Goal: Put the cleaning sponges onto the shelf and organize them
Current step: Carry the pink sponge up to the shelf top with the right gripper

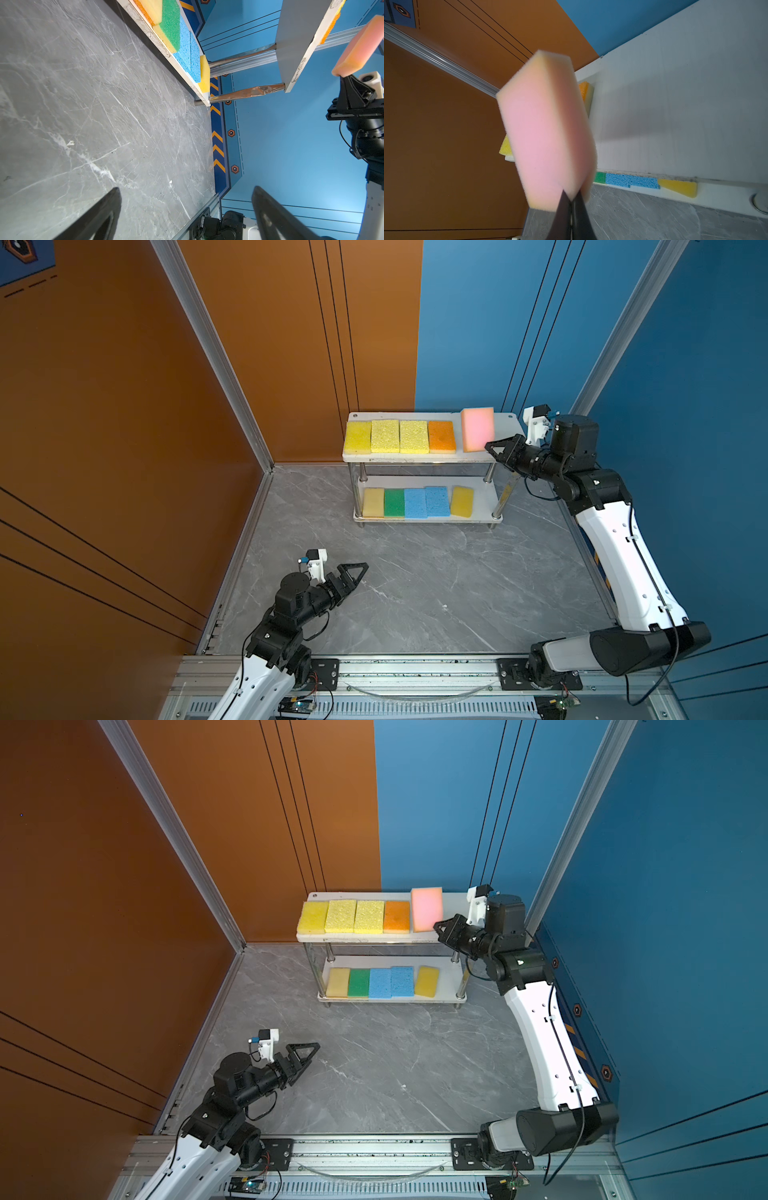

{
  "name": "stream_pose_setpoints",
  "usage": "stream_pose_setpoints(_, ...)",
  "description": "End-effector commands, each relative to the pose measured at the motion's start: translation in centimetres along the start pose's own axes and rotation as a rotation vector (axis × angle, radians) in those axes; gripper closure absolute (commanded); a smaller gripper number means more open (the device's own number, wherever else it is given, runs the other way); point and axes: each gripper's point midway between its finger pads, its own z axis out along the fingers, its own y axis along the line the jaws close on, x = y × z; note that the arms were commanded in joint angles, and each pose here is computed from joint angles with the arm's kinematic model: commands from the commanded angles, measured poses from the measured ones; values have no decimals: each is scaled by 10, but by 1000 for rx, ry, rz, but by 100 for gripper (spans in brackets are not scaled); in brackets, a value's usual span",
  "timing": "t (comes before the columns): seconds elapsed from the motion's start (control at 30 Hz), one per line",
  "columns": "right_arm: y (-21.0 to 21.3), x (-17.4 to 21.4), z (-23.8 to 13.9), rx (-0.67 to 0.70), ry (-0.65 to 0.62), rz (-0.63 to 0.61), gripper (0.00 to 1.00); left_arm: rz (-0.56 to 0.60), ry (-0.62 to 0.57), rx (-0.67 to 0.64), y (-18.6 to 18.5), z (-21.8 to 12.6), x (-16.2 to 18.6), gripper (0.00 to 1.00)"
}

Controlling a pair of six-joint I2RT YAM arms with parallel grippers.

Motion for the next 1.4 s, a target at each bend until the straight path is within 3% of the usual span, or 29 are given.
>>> stream_pose_setpoints(0.0,2,-3,3,-14,27,-5,95,10,32,0,2,-1,6,2)
stream_pose_setpoints(1.13,-40,-2,41,63,66,41,95,-27,46,-35,16,-3,11,2)
stream_pose_setpoints(1.27,-40,-1,44,61,71,43,89,-32,43,-38,18,-4,10,2)
stream_pose_setpoints(1.37,-39,0,45,59,72,43,71,-35,43,-40,19,-4,9,2)
